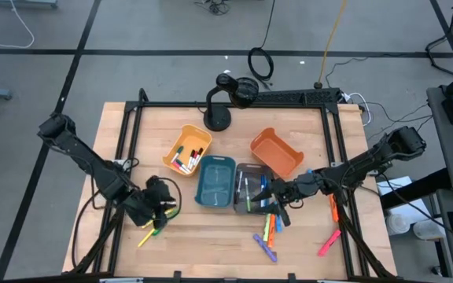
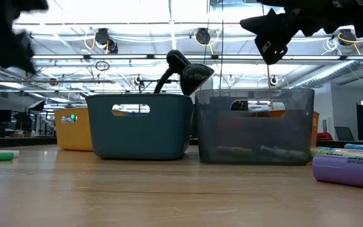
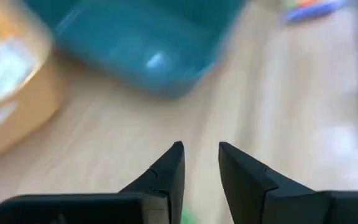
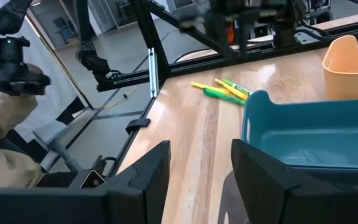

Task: Pick & Place Markers
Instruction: Put the light green marker into the black bin

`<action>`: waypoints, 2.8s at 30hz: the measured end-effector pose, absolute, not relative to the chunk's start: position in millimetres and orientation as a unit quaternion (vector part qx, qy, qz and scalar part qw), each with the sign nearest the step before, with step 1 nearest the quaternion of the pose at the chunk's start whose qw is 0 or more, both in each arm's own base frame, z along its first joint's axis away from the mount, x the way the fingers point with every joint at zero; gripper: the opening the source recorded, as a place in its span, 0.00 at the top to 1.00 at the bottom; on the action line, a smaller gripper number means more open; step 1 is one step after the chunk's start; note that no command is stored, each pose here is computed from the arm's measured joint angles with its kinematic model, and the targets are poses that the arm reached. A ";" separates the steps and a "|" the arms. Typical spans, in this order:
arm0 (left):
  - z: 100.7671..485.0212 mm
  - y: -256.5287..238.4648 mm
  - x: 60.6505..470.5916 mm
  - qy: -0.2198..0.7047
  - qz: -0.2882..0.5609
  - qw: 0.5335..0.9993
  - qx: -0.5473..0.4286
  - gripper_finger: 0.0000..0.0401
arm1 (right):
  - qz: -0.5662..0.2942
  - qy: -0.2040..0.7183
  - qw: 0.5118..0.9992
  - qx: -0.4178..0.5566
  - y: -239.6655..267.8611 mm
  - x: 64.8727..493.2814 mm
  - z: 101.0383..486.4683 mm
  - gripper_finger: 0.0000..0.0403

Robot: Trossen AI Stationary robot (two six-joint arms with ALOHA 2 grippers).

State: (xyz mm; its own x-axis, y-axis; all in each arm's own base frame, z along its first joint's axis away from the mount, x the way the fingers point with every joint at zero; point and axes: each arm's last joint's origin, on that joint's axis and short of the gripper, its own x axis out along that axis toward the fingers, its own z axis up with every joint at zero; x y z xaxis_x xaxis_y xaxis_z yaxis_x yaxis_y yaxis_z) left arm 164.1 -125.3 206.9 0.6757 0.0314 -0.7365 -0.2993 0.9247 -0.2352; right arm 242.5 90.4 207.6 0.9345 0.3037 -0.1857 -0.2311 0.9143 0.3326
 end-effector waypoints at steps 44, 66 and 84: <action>138.2 -129.3 154.9 0.612 0.212 0.751 -0.126 0.94 | 0.136 0.118 0.972 0.154 90.3 242.5 207.5 0.61; 272.8 -143.1 220.7 0.128 0.105 0.981 0.097 0.94 | 0.041 0.088 0.994 0.054 87.4 252.1 197.6 0.62; 250.6 -73.9 327.2 -0.075 -0.116 0.989 0.058 0.95 | 0.048 -0.038 0.998 -0.009 92.5 265.4 201.2 0.61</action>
